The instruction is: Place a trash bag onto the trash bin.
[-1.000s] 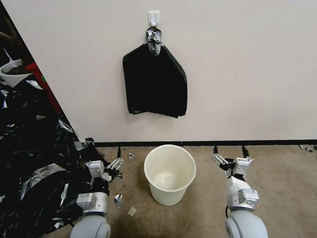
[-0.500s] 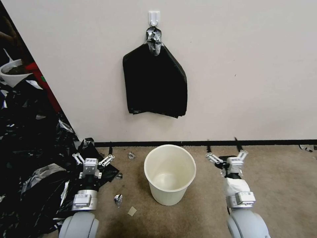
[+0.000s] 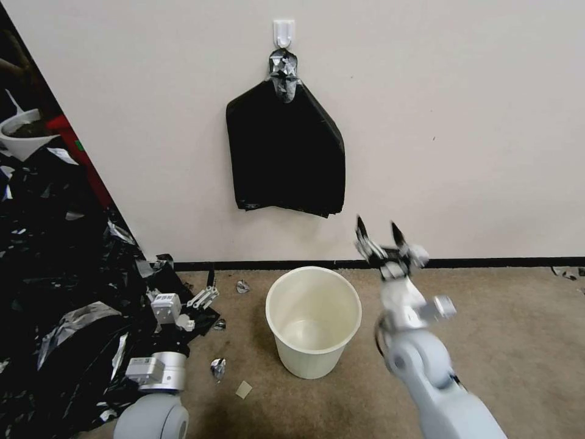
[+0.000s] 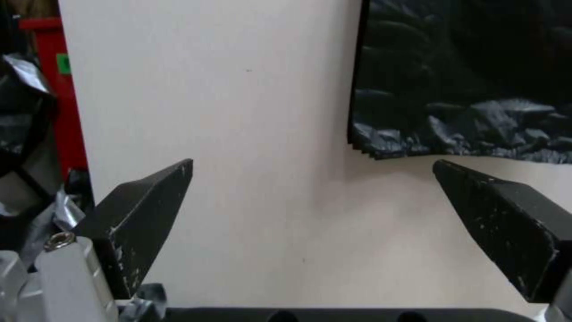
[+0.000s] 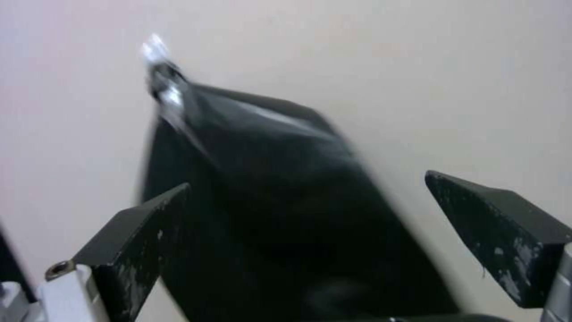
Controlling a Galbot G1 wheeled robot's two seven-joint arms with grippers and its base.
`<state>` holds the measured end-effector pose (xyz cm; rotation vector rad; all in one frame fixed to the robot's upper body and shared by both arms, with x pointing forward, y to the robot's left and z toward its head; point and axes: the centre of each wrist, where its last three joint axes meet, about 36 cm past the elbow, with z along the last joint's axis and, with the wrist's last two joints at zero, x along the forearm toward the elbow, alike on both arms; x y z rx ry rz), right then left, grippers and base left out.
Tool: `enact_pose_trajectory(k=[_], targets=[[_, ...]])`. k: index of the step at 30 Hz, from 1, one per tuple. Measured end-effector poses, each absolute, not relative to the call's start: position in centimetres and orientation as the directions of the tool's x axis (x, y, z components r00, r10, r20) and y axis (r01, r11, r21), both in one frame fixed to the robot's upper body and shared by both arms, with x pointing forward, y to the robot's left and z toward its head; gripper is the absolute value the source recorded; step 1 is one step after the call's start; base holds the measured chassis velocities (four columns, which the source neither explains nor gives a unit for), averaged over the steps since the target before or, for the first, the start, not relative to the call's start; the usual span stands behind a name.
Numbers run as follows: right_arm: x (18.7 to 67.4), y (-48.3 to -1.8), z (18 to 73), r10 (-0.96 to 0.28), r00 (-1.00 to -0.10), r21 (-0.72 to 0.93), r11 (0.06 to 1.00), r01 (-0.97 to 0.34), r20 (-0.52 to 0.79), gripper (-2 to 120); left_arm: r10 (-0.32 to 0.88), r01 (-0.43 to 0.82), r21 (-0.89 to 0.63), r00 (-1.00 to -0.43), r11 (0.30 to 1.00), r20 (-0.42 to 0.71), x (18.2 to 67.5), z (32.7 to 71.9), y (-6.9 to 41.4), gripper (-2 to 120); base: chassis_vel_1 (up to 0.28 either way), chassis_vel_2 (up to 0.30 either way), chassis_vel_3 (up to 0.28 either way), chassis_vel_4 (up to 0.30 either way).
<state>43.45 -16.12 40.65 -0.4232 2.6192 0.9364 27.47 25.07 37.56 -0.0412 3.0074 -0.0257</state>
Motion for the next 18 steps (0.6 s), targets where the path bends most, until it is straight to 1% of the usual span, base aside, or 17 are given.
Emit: enact_pose_trajectory(k=[2, 3, 5, 6, 7, 9, 10, 13, 15, 18], targets=[[47.0, -14.0, 43.3, -0.205, -0.864, 0.600, 0.645, -0.473, -0.461, 100, -0.033, -0.033, -0.001, -0.990, 0.999, -0.136, 27.3, 37.7, 25.2, 100, 0.000, 0.000, 0.000, 0.000], [47.0, -14.0, 43.3, -0.205, -0.864, 0.600, 0.645, -0.473, -0.461, 100, -0.033, -0.033, -0.001, -0.990, 0.999, -0.136, 27.3, 37.7, 25.2, 100, 0.000, 0.000, 0.000, 0.000], [49.7, -12.3, 45.2, -0.256, -0.828, 0.593, 0.595, -0.542, -0.500, 100, -0.038, -0.041, 0.020, -0.989, 0.999, -0.141, 27.2, 37.8, 25.6, 100, 0.000, 0.000, 0.000, 0.000], [49.7, -12.3, 45.2, -0.256, -0.828, 0.593, 0.595, -0.542, -0.500, 100, -0.038, -0.041, 0.020, -0.989, 0.999, -0.141, 27.2, 37.8, 25.6, 100, 0.000, 0.000, 0.000, 0.000], [51.9, -11.1, 46.0, -0.294, -0.801, 0.563, 0.588, -0.581, -0.521, 100, -0.043, -0.048, 0.032, -0.988, 0.998, -0.145, 27.1, 37.8, 25.8, 100, 0.000, 0.000, 0.000, 0.000], [54.8, -9.7, 46.5, -0.333, -0.779, 0.514, 0.604, -0.609, -0.532, 100, -0.054, -0.060, 0.041, -0.987, 0.997, -0.149, 26.9, 37.9, 26.2, 100, 0.000, 0.000, 0.000, 0.000], [54.8, -9.7, 46.5, -0.333, -0.779, 0.514, 0.604, -0.609, -0.532, 100, -0.054, -0.060, 0.041, -0.987, 0.997, -0.149, 26.9, 37.9, 26.2, 100, 0.000, 0.000, 0.000, 0.000], [58.2, -8.1, 48.0, -0.371, -0.741, 0.436, 0.628, -0.644, -0.560, 100, -0.068, -0.077, 0.053, -0.985, 0.996, -0.161, 26.5, 38.0, 26.8, 100, 0.000, 0.000, 0.000, 0.000], [58.6, -8.0, 48.3, -0.374, -0.735, 0.426, 0.631, -0.648, -0.565, 100, -0.071, -0.081, 0.055, -0.984, 0.995, -0.163, 26.5, 38.0, 26.9, 100, 0.000, 0.000, 0.000, 0.000], [61.0, -7.4, 49.7, -0.392, -0.714, 0.362, 0.661, -0.657, -0.580, 100, -0.083, -0.096, 0.066, -0.981, 0.993, -0.175, 26.3, 38.4, 27.5, 100, 0.000, 0.000, 0.000, 0.000]])
